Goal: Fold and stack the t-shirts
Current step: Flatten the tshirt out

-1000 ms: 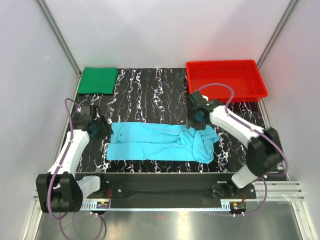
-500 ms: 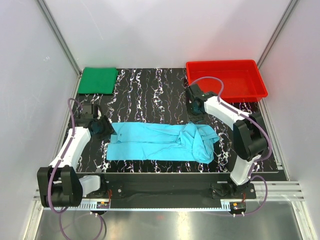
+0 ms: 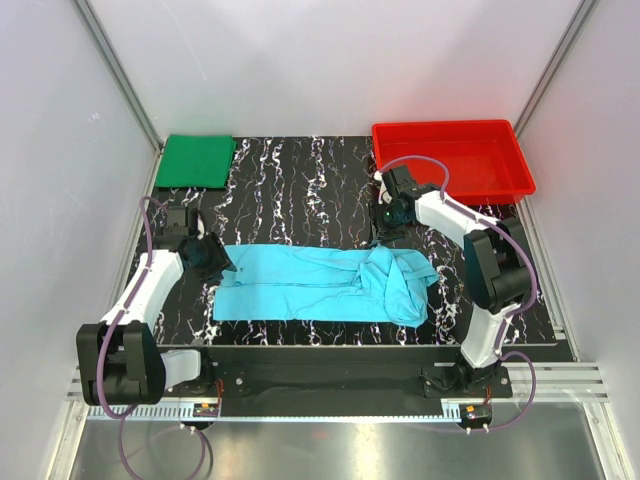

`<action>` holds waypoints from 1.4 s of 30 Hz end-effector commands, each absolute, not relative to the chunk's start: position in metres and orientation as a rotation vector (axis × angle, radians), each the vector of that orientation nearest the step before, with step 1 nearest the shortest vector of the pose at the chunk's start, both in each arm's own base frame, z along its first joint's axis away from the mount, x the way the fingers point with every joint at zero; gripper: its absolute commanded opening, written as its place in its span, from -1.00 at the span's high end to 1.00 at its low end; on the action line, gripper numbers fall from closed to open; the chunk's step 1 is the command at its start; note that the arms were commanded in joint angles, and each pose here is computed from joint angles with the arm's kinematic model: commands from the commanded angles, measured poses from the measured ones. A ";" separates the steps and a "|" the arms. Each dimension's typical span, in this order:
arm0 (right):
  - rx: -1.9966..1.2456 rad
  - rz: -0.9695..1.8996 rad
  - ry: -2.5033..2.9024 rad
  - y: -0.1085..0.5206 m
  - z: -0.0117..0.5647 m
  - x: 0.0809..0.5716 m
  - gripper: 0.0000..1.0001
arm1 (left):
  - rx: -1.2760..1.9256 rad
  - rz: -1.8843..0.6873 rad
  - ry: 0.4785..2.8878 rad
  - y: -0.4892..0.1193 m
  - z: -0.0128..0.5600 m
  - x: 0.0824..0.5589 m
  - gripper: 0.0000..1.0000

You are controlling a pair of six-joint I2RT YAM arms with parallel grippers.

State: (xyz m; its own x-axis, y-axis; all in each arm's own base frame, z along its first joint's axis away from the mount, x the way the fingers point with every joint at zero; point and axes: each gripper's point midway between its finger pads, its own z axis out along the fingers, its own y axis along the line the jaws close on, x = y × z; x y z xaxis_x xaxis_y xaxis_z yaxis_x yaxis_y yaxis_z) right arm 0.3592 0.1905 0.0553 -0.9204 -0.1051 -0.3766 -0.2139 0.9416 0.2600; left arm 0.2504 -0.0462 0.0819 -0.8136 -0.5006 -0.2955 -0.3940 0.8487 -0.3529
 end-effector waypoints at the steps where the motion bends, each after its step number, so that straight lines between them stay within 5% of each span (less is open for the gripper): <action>1: -0.246 0.493 2.703 0.193 0.056 0.366 0.05 | -0.609 -0.436 2.592 -0.050 0.099 0.265 0.06; 6: -0.258 0.412 2.711 0.182 0.053 0.368 -0.05 | -0.610 -0.441 2.587 -0.050 0.100 0.262 0.06; 22: -0.247 0.435 2.732 0.181 0.050 0.357 0.05 | -0.618 -0.472 2.588 -0.055 0.102 0.260 0.06; 29: -0.207 0.426 2.716 0.180 0.062 0.357 0.80 | -0.651 -0.430 2.589 -0.049 0.102 0.255 0.05; 37: -0.105 0.237 2.675 0.151 0.107 0.355 1.00 | -0.804 -0.236 2.621 -0.026 0.087 0.251 0.06; 42: -0.061 0.298 2.623 0.152 0.137 0.345 1.00 | -0.893 -0.134 2.692 -0.018 0.062 0.253 0.38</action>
